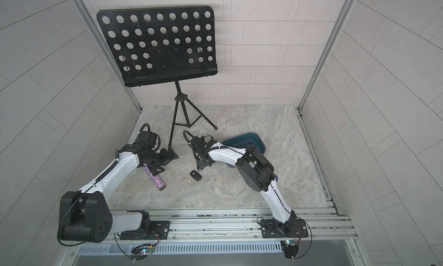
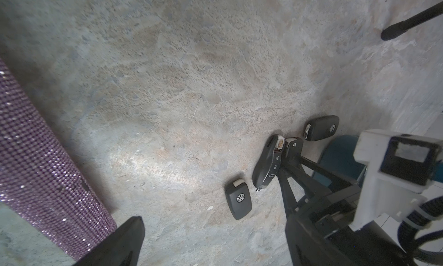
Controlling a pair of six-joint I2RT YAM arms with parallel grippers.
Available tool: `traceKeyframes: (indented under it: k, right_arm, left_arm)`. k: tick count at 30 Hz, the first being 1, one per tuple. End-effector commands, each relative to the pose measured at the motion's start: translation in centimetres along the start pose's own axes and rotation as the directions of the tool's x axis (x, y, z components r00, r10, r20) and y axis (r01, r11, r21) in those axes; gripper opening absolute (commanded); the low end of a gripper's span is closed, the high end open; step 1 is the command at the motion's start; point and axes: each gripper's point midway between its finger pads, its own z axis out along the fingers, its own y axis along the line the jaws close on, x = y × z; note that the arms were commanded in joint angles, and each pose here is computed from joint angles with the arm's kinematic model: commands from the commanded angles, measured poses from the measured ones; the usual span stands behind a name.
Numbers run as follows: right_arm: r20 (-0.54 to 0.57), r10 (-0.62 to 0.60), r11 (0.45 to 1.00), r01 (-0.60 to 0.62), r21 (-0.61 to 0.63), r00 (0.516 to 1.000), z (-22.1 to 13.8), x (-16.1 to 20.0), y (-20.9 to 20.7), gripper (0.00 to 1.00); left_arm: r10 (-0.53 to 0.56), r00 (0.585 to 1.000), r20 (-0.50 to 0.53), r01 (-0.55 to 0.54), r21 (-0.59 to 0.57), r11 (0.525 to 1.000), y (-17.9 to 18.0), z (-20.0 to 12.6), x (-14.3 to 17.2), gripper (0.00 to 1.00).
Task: Place the car key into the storage box
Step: Pick up the car key from the center of the board.
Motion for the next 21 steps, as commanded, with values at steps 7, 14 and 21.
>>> traceKeyframes:
  k: [7,14,21]
  right_arm:
    - [0.120,0.041,0.994,-0.028,-0.108,0.992,-6.5,-2.4,-0.3,0.22]
    - [0.154,0.080,0.987,-0.057,-0.149,0.985,-9.3,-2.8,-3.7,0.22]
    - [0.161,0.114,0.989,-0.097,-0.110,0.980,-11.6,-3.0,-9.9,0.22]
  left_arm:
    - [-0.072,0.997,-0.024,0.072,-0.017,0.997,0.3,0.8,0.1,0.99]
    - [-0.077,0.997,-0.014,0.076,-0.049,0.996,-1.2,1.8,-0.4,0.99]
    - [-0.011,1.000,-0.023,0.010,-0.046,0.999,-5.2,3.5,-0.4,0.99]
